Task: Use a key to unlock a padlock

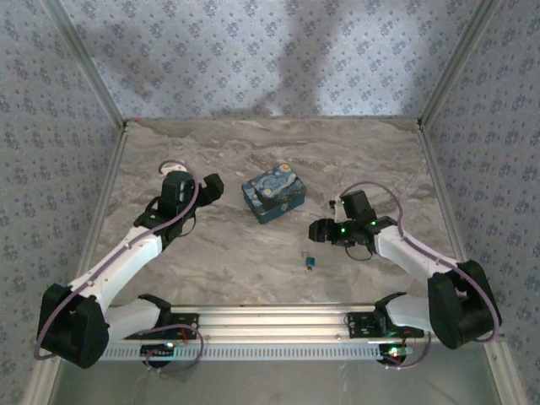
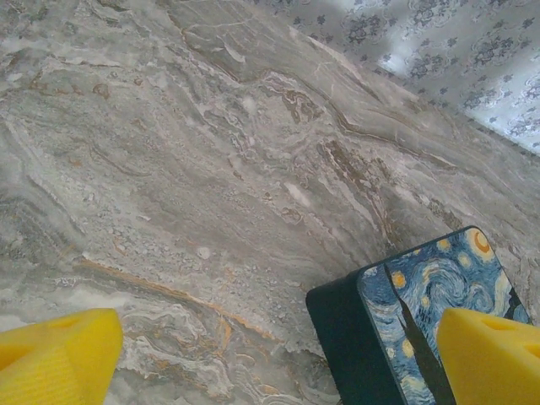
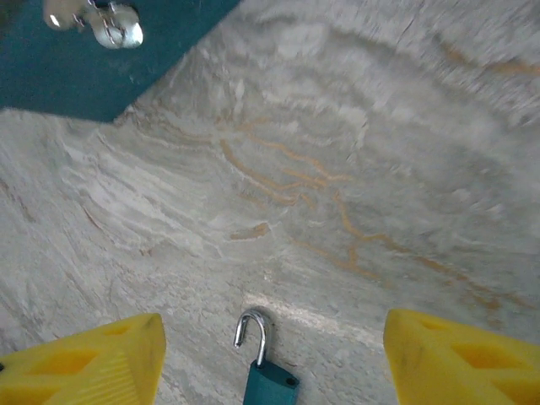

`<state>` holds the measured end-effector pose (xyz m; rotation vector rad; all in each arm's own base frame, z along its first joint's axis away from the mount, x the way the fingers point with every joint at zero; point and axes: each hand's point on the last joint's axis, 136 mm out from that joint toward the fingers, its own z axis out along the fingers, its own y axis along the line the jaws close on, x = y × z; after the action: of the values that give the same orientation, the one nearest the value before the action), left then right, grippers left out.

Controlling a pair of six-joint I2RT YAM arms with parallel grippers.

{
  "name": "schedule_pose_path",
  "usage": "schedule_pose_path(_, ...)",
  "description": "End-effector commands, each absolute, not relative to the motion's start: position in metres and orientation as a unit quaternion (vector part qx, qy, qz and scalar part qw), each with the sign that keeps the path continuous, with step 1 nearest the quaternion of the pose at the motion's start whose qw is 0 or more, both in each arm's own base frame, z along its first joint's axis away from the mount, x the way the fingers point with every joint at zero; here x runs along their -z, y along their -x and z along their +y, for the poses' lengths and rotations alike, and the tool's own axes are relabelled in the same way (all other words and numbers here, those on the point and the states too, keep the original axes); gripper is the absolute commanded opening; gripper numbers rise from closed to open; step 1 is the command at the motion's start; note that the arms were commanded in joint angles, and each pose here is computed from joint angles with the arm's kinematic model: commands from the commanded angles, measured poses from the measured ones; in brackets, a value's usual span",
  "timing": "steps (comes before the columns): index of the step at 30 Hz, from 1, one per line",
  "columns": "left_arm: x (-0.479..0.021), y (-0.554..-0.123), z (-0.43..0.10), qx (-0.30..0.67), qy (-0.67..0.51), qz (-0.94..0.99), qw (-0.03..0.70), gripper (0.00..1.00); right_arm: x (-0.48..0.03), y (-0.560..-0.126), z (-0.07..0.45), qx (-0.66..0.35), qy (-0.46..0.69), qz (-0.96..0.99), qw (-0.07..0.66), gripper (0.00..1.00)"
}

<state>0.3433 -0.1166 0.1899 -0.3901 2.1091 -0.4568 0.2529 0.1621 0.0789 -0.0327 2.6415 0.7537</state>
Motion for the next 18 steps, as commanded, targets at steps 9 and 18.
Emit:
schedule_pose_path(9,-0.199,-0.337,-0.106,0.177,0.156,0.851,0.468,0.98,-0.157,-0.281,0.105,-0.196,0.011,0.917,0.347,0.83)
schedule_pose_path(18,-0.206,-0.338,-0.094,0.158,0.156,0.851,0.475,0.98,-0.200,-0.306,0.033,-0.099,-0.039,0.864,0.492,1.00)
